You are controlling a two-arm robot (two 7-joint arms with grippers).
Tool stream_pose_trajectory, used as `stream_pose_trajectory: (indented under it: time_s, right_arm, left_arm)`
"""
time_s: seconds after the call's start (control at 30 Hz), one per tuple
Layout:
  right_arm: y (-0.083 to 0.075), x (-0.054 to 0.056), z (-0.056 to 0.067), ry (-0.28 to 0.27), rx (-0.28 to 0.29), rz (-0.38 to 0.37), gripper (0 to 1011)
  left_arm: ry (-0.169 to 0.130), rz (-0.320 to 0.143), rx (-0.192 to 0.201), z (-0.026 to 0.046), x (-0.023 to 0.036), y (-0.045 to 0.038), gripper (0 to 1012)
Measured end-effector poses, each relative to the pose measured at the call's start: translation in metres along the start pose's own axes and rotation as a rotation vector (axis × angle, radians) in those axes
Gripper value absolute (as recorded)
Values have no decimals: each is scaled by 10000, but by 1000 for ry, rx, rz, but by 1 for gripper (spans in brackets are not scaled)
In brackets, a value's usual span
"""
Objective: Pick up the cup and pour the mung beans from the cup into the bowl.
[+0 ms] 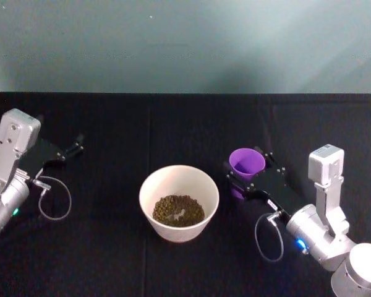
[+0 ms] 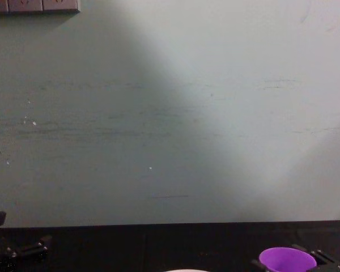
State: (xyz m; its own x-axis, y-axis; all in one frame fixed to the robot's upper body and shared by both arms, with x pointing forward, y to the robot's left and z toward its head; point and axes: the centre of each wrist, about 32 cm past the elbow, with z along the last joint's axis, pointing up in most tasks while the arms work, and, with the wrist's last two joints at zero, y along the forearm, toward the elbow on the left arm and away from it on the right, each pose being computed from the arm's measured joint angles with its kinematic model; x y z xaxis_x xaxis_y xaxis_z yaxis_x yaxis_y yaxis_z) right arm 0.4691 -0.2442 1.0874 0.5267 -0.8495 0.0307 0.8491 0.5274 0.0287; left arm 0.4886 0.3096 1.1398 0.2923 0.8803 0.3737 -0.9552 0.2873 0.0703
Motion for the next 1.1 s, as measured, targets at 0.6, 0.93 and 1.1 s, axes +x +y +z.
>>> stream_pose_trajectory:
  time_s: [0.6, 0.93, 1.1]
  right_arm:
    - [-41, 41, 309, -24, 91, -32, 1003]
    - [-106, 160, 450, -32, 105, -139, 1003]
    - [-206, 311, 398, -11, 97, -251, 1003]
  left_arm:
    - [0, 0, 0, 0, 0, 0, 1000]
    - [0, 0, 0, 0, 0, 0, 1000]
    - [0, 0, 0, 0, 0, 0, 1000]
